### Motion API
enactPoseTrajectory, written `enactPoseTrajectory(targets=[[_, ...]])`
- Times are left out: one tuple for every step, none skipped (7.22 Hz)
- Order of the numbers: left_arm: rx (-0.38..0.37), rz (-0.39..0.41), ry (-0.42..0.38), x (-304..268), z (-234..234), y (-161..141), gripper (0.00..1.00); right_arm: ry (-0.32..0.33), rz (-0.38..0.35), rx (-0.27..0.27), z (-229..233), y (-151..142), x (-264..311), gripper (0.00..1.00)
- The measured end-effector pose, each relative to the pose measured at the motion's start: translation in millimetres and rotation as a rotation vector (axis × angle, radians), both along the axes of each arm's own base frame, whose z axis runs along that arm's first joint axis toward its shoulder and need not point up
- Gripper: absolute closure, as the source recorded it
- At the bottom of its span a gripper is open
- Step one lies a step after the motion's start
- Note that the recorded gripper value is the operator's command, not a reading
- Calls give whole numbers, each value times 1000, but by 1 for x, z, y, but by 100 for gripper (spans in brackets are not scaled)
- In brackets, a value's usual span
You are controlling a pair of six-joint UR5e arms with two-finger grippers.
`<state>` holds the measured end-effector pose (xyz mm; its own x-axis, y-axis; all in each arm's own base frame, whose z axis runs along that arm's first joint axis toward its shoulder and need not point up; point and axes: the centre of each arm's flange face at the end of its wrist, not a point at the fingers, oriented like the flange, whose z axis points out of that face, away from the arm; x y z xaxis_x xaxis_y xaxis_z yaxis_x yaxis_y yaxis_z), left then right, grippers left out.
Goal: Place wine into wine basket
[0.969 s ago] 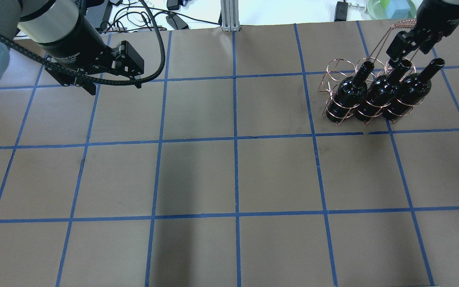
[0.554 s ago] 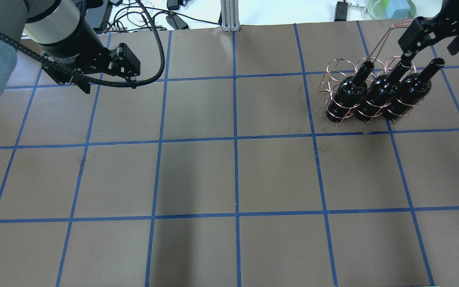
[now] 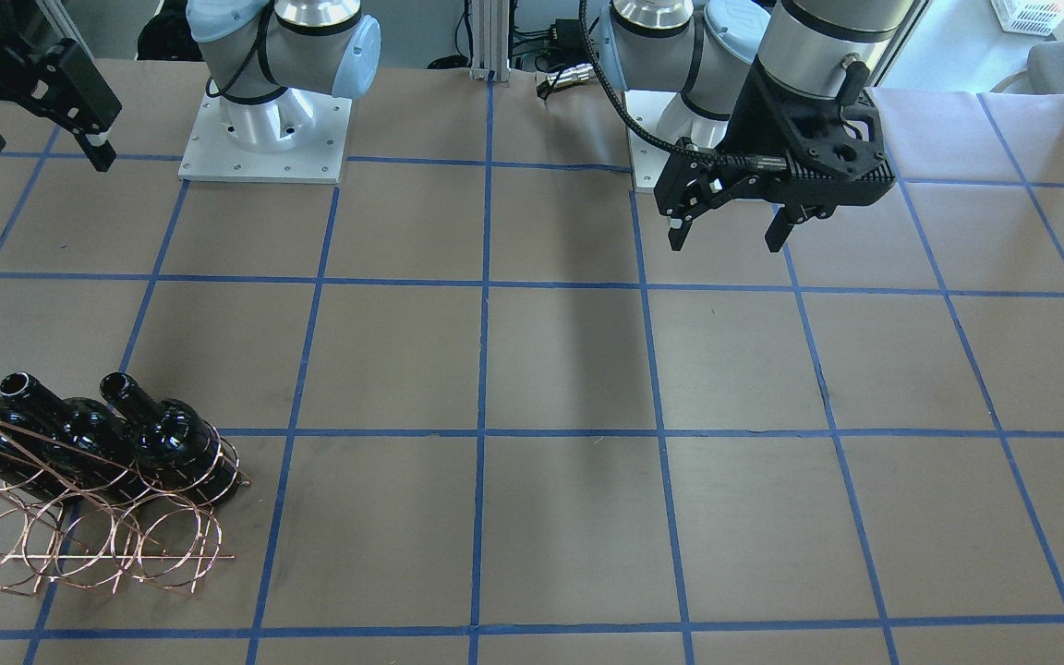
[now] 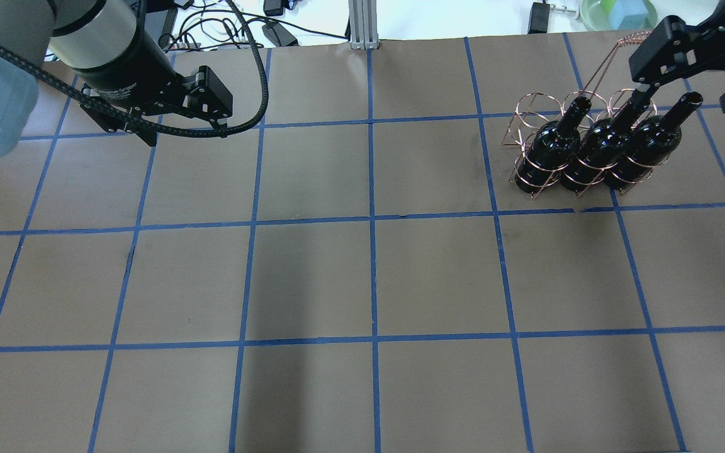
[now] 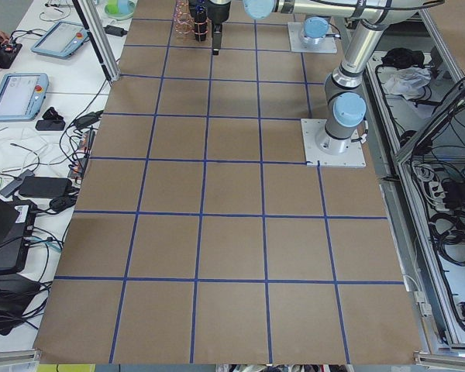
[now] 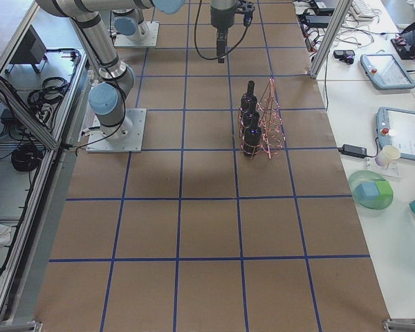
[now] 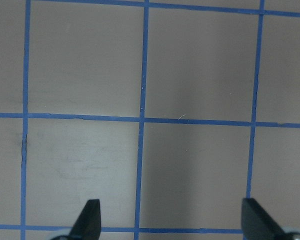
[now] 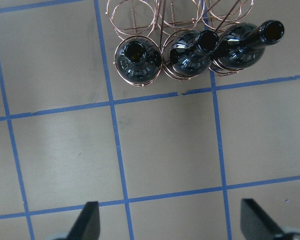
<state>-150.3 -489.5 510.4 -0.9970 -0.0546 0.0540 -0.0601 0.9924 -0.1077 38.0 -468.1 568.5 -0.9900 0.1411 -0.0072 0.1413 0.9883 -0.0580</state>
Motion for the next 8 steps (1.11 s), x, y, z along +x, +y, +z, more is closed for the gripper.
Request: enactPoseTrajectory(targets=[[0,-1,0,0,0,0,0,-6,-8,0,-1,1,14,0],[1,-1,0,0,0,1,0,-8,2,0,-2,3,28,0],[1,-1,2,0,0,1,0,-9,10,6,-6,5,36,0],[4,-1,2,0,-2,1,0,-9,15,14,-11,7,39,0],[8,0,1,0,-4,1,0,-7,22,20,-14,8,40,0],[10,1,-1,0,-5,1,0,-4,25,26,-17,7,39,0],[11,0,-4,1,-6,1,0,-4,26,33,-20,5,39,0],[13,-9,-11,2,-7,0,0,-5,27,37,-22,4,39,0]])
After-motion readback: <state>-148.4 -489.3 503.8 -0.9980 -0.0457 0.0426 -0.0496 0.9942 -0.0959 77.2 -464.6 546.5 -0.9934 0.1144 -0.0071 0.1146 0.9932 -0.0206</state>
